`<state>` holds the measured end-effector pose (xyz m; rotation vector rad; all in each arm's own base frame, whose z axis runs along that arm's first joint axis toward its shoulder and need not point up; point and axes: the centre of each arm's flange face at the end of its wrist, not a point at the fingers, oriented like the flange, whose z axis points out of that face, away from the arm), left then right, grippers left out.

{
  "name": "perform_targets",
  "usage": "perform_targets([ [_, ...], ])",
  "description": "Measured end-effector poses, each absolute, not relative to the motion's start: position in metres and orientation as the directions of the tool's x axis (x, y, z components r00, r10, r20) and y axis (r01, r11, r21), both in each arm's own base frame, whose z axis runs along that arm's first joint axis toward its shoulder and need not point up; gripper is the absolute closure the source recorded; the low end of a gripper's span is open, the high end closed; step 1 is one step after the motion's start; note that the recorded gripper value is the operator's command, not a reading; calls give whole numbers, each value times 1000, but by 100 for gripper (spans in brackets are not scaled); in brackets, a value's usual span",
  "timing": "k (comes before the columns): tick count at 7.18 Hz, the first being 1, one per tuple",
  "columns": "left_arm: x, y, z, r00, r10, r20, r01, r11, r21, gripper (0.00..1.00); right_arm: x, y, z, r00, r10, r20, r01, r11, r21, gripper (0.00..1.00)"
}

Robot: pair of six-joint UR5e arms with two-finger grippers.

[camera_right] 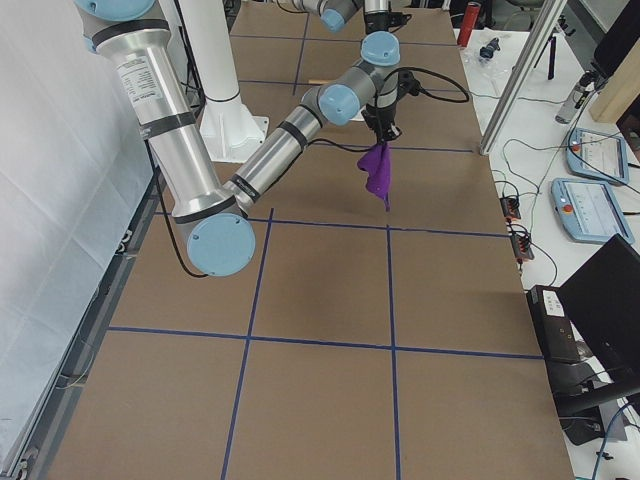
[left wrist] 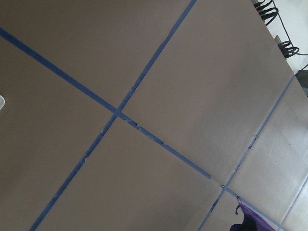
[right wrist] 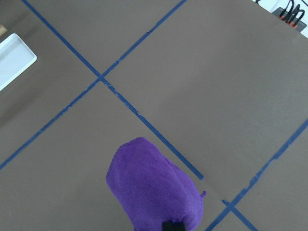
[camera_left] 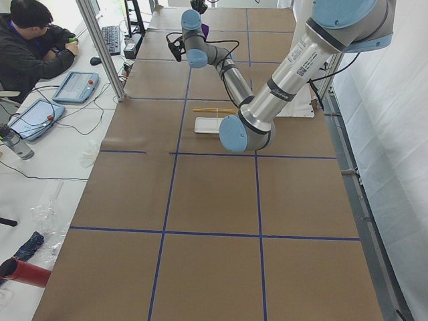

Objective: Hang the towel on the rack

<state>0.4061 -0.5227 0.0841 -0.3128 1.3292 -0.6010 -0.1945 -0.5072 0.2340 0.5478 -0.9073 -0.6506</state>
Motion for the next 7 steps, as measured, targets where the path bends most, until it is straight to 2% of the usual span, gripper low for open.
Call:
perform_targets([
  [3,466,-523,84,155,-626,-764,249,774,-583,0,-264,-469,177,461,-739,491,258,641,722,100],
  [7,485,-522,87,167,-654,-738,253,752,-609,0,-310,-426,127,460,-752,473,206,608,766,100],
])
